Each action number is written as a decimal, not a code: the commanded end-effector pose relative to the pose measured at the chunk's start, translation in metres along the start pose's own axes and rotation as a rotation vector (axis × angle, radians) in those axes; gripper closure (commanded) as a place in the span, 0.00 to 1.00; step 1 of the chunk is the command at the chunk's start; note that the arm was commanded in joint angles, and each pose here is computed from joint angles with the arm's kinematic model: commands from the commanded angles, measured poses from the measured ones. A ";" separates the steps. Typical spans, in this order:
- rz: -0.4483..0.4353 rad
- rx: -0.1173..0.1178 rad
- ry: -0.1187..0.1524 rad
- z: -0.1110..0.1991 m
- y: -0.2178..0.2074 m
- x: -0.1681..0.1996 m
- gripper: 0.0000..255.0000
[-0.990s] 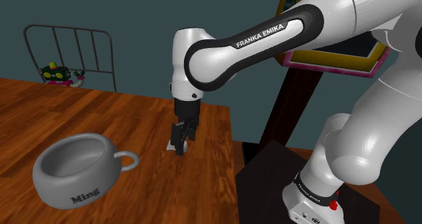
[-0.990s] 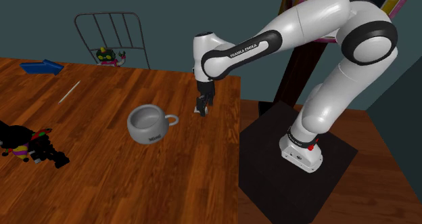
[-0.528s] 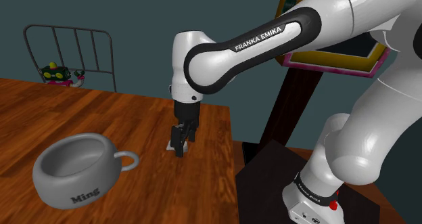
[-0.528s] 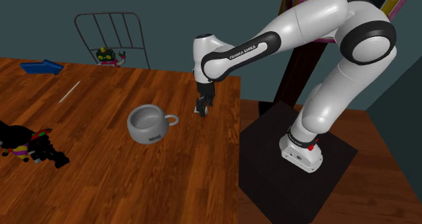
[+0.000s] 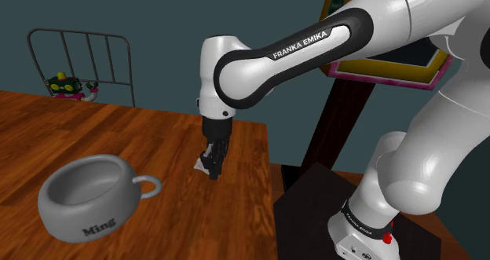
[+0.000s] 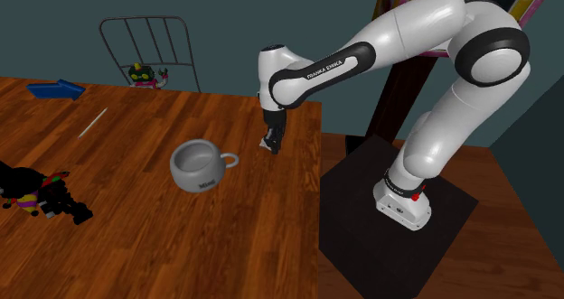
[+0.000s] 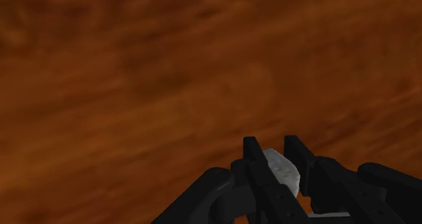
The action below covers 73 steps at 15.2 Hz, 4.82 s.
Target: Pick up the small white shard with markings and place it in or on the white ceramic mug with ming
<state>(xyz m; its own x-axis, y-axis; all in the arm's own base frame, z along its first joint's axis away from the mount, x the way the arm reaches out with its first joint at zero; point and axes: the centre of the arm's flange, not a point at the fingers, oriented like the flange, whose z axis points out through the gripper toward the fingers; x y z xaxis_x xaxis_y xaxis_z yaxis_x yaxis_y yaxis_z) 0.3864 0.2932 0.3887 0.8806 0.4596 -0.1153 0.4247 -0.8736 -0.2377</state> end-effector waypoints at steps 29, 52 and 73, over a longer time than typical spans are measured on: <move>-0.001 0.000 -0.002 -0.132 -0.033 -0.016 1.00; -0.001 0.000 -0.002 -0.135 -0.200 0.126 1.00; -0.001 0.000 -0.002 -0.073 -0.185 0.134 0.00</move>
<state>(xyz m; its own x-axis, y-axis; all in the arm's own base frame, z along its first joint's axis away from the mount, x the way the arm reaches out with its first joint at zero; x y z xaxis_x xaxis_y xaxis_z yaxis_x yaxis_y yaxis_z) 0.4387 0.5061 0.4924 0.8785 0.4645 -0.1117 0.4292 -0.8701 -0.2424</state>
